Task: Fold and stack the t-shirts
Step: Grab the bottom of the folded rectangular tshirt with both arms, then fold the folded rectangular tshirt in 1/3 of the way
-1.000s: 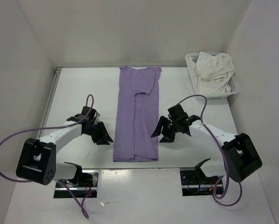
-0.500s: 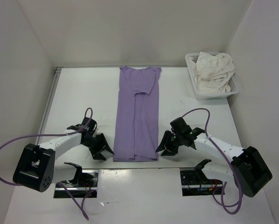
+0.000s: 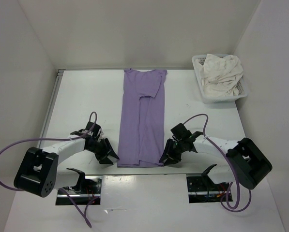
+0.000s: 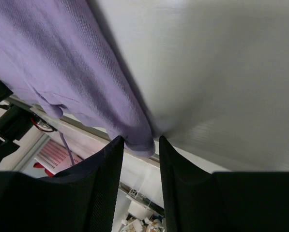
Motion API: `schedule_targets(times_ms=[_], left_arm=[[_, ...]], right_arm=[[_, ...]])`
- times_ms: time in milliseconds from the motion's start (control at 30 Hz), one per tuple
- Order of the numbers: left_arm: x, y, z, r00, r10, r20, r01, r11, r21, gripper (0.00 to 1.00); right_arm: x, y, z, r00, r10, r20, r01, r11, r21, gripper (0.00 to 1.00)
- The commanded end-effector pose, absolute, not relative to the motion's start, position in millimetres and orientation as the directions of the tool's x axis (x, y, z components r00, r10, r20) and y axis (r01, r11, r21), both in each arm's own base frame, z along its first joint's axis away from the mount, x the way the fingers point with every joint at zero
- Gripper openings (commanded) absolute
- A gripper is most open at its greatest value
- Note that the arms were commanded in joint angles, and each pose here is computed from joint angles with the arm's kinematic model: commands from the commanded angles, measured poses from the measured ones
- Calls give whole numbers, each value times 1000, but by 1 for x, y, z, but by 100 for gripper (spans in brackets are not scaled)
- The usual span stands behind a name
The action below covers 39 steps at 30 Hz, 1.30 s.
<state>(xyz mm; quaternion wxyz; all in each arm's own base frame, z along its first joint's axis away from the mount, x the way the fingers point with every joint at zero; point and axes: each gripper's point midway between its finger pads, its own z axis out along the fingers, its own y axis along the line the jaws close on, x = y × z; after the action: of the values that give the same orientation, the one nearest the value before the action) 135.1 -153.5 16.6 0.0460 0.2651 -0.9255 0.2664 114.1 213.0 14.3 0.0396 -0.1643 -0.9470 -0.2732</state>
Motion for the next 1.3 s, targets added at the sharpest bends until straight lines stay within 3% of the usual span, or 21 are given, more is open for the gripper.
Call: schedule_targets(times_ms=[0,167,333,433,467,533,600,667,700,867,1133,1267], left_arm=[[130,-156,10,-867,-439,237,-498,731,-466,54],[122,-165,8,-886,-384,258,-463,748,-475,57],[121,-169,5,-898,-347,270,-438,766,-471,48],[120,-172,8,-904,-334,268,-426,765,-483,35],[120,-172,8,-904,-334,268,-426,765,-483,24],[121,-174,14,-912,-324,252,-409,765,-497,15],[124,-175,28,-920,-314,235,-392,766,-511,5],[125,-171,42,-927,-304,220,-375,785,-493,2],[142,-173,58,-942,-299,156,-336,790,-513,2],[208,-173,96,-927,-371,49,-323,729,-603,0],[348,-162,121,-866,-455,-206,-249,751,-612,0],[408,-163,117,-827,-506,-247,-271,742,-613,0]], right_arm=[[120,221,16,-952,272,140,304,792,529,41],[119,220,16,-949,281,144,314,788,529,39],[112,218,13,-949,274,156,315,797,515,34],[110,216,12,-949,274,156,315,797,515,24],[109,215,12,-948,275,161,319,800,508,19],[107,214,14,-946,276,168,323,803,500,7],[106,222,27,-958,236,162,286,806,518,3],[106,219,40,-969,206,139,248,823,511,2],[124,222,59,-972,217,94,233,814,532,2],[193,196,104,-958,285,-32,218,796,564,1],[340,186,123,-918,312,-243,137,827,545,1],[401,181,107,-902,320,-288,129,839,529,1]])
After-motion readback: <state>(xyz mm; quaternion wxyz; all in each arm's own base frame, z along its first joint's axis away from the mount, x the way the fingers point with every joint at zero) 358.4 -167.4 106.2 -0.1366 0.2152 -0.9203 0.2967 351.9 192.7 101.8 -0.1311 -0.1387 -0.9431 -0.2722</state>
